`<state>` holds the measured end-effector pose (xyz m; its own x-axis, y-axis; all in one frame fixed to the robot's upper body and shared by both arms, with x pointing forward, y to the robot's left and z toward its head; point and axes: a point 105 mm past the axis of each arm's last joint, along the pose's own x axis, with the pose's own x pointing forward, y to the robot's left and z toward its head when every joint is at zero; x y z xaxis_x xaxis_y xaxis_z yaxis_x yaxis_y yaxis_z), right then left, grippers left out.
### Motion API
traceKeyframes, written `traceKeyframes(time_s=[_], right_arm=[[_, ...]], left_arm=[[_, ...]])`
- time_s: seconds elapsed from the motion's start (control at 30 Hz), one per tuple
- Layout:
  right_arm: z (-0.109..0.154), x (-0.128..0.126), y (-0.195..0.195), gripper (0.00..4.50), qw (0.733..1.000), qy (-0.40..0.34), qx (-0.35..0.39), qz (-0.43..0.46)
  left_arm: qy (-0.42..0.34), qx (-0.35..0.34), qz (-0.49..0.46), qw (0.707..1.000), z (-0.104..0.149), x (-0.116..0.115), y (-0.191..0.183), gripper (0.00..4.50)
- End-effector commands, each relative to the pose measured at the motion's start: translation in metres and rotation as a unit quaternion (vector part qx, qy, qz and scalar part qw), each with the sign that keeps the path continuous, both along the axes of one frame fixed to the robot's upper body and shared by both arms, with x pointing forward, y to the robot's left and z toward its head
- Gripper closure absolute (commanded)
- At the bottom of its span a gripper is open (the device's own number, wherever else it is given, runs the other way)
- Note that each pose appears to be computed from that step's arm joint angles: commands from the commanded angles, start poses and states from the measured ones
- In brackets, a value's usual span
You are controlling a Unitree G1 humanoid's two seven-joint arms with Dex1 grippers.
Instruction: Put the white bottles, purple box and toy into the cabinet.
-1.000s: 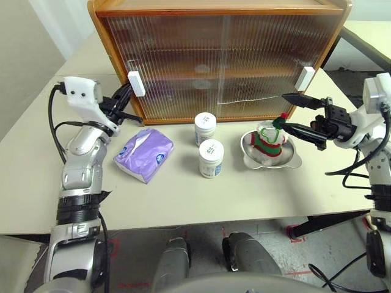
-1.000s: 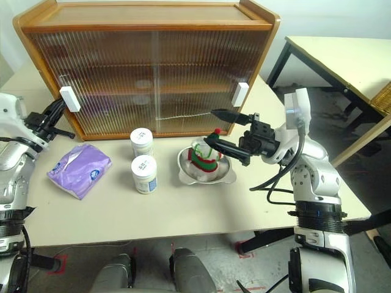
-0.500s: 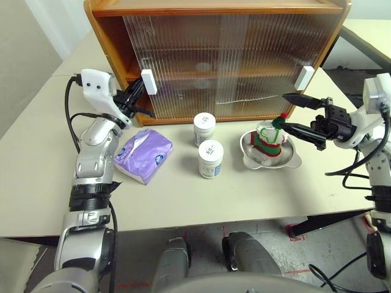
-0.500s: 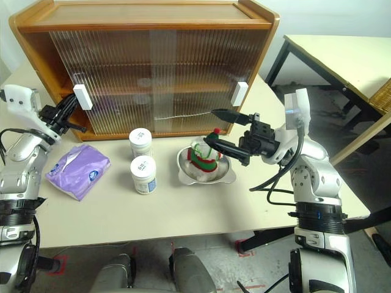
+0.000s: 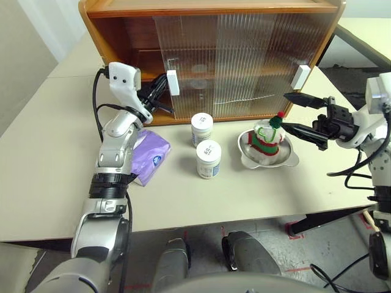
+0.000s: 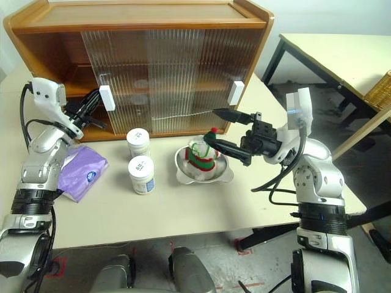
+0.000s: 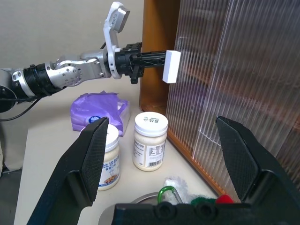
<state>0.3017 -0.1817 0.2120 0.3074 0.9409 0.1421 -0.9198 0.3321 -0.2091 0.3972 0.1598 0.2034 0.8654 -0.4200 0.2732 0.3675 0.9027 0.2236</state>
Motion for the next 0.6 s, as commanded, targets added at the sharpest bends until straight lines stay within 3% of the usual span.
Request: traceKeyframes(time_s=[0.03, 0.6], right_arm=[[0.002, -0.002, -0.003, 0.0, 1.0, -0.008, -0.008, -0.008], [0.004, -0.004, -0.001, 0.0, 1.0, -0.007, -0.004, -0.013]], left_arm=[[0.003, 0.008, -0.025, 1.0, -0.003, 0.003, -0.017, 4.47], [-0.001, 0.002, -0.097, 0.995, -0.001, 0.005, -0.07, 4.47]])
